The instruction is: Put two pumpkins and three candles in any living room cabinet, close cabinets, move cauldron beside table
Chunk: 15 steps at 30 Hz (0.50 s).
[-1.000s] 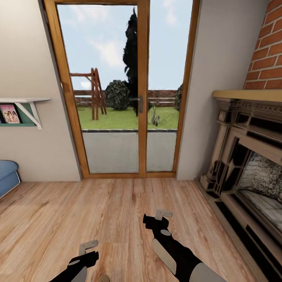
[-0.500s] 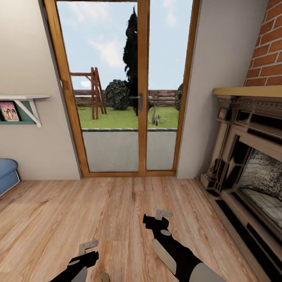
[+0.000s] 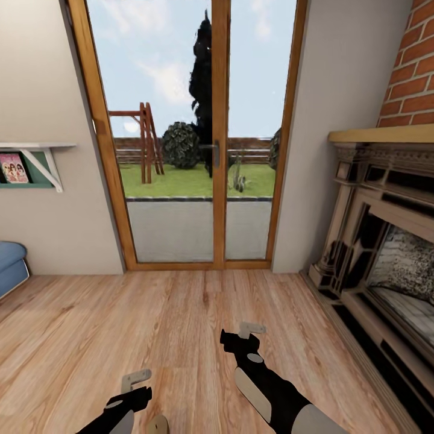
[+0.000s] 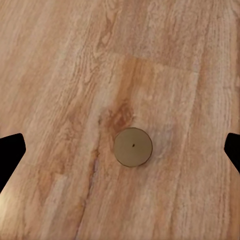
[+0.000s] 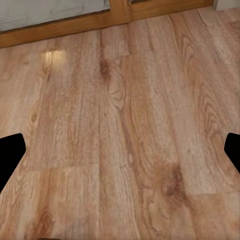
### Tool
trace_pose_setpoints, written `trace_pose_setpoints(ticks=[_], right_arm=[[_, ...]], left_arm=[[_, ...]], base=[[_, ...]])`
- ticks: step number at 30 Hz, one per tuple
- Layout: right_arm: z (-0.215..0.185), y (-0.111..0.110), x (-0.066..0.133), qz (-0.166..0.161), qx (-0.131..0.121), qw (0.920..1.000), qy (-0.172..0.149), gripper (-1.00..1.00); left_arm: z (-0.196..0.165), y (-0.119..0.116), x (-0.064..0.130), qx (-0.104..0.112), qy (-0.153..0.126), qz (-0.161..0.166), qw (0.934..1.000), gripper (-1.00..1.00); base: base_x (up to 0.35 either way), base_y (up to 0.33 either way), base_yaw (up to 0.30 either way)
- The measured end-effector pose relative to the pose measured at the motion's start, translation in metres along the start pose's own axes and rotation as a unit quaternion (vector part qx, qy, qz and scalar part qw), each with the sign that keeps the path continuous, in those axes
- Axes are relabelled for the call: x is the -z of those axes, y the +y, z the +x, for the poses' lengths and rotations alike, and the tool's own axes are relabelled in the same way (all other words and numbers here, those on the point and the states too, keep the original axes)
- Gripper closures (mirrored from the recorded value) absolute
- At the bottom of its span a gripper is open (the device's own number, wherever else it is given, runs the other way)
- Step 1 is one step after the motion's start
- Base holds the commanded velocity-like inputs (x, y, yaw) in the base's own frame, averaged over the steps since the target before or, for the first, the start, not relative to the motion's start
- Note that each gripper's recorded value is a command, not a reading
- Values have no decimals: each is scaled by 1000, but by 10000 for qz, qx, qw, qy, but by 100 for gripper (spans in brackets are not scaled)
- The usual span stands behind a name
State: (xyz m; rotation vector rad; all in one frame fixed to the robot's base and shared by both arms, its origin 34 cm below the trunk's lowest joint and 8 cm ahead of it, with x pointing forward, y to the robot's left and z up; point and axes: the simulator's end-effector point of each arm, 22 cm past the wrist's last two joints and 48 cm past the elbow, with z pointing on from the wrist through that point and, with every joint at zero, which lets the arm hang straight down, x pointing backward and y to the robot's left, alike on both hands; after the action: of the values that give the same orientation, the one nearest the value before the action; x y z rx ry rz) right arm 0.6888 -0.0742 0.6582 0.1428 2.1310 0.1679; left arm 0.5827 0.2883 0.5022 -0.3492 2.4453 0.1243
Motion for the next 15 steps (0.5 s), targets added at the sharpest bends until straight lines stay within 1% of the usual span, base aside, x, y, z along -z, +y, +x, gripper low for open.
trace_pose_setpoints(ticks=[8,9,15], right_arm=[[14,-1,-7,-45,1,10000,1,-100],[16,1,-7,-105,2,9999,2,-100],[26,31,-9,-836,-8,9965,1,-100]], left_arm=[[11,0,-11,0,-2,1,10000,-100],[13,1,-12,0,-2,1,10000,-100],[21,1,-21,1,-2,0,10000,-100]], base=[[0,0,0],[0,0,0],[0,0,0]])
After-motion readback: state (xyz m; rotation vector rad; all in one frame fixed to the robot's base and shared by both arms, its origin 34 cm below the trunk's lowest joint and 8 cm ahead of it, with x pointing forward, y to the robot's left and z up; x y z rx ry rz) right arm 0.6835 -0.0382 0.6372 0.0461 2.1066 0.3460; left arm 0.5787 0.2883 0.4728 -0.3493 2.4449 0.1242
